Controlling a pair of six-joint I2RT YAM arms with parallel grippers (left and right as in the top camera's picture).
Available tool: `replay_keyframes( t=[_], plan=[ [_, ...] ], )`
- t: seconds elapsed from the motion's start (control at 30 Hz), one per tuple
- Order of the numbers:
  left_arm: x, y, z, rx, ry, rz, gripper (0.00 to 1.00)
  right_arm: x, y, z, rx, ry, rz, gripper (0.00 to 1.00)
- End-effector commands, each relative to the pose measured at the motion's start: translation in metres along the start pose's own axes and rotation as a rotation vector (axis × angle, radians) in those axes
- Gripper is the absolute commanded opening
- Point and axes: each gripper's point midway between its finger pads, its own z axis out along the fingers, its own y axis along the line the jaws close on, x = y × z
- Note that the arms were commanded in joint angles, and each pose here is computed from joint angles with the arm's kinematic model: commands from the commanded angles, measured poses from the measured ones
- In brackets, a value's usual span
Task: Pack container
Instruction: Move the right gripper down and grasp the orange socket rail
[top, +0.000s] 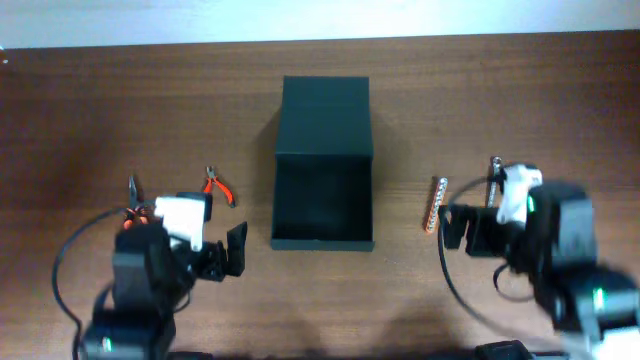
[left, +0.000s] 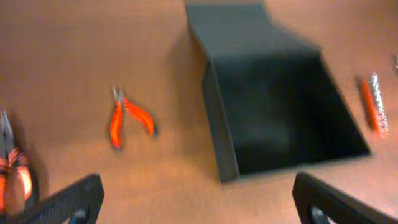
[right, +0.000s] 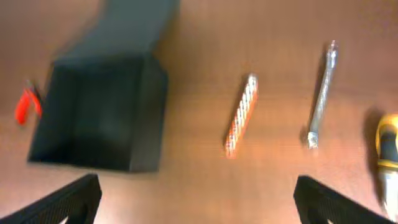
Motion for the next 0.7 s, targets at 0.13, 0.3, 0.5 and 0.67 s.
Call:
replay_keyframes(
  t=[0.13, 0.3, 0.5, 0.67],
  plan=[
    [-0.02, -0.001, 0.015, 0.024, 0.284, 0.053, 0.99, -0.022, 0.005, 0.028, 0.046, 0.309, 0.06, 0.99],
    [-0.014, 0.003, 0.041, 0.028, 0.412, 0.03, 0.99, -0.015, -0.007, 0.083, 0.093, 0.456, 0.087, 0.99],
    [-0.006, 0.006, 0.055, 0.026, 0.471, 0.02, 0.99, -0.002, -0.039, 0.137, 0.255, 0.553, 0.13, 0.98],
    [-0.008, 0.01, 0.057, 0.007, 0.46, 0.027, 0.99, 0.007, -0.049, 0.173, 0.273, 0.595, 0.109, 0.99]
  ],
)
